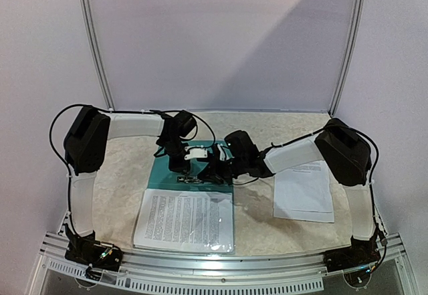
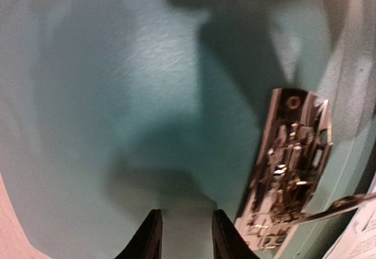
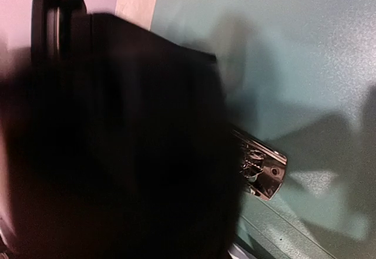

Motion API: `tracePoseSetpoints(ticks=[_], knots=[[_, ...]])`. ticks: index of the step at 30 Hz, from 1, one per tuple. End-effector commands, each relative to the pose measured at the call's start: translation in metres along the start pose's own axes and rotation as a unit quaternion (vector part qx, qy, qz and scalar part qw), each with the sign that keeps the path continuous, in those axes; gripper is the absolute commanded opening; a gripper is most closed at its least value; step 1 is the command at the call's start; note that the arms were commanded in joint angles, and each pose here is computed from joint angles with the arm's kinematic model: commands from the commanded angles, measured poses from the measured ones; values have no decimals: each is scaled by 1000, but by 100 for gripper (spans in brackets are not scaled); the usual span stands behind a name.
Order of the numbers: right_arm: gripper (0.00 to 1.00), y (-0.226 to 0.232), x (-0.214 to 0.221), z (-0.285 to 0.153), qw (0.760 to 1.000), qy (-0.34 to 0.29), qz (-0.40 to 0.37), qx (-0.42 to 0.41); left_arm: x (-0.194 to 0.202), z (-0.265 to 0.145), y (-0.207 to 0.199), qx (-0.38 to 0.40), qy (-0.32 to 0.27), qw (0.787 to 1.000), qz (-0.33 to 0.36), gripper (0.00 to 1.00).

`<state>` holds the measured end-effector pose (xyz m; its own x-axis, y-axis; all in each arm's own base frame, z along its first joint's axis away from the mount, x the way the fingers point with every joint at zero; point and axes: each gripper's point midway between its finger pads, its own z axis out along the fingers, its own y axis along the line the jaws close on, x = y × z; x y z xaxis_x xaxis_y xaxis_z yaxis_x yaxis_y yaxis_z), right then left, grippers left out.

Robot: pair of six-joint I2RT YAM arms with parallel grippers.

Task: Put the files into the folder
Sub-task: Open the spring clip on the folder with some files.

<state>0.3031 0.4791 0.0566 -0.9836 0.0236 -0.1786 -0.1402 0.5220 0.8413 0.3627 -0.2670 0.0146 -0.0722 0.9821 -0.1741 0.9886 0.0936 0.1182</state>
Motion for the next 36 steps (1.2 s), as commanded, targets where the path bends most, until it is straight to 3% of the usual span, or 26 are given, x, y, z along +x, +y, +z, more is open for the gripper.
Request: tracePoseSetpoints(ticks=[1,6,12,15,18,22,25,30,36], knots=[[12,1,7,-11,1000,7,7,11,6,-9,21,-14,9,999,-36,31],[23,8,5,-21,1000,-1,0,16,-2,-31,31,-29,-11,998,-50,35],[35,27,0,-33,1000,-6,-24,7,-10,-69,35,-39,-47,997,-52,47],[39,37,-2,-43,999,-14,-33,9,-17,-91,19,-17,-79,996,-31,59],[41,17,-5,-59,997,-36,-28,67,-28,-111,-10,19,-125,992,1,71],[47,-17,-9,-96,987,-73,-6,142,-40,-99,-46,5,-99,992,77,81],[53,-40,-5,-117,979,-90,11,181,-44,-74,-49,-15,-63,993,97,80],[59,-62,3,-143,965,-98,9,242,-62,-55,-41,-17,-31,995,92,70],[59,-75,12,-149,961,-95,9,258,-66,-43,-44,-9,-16,995,99,49]])
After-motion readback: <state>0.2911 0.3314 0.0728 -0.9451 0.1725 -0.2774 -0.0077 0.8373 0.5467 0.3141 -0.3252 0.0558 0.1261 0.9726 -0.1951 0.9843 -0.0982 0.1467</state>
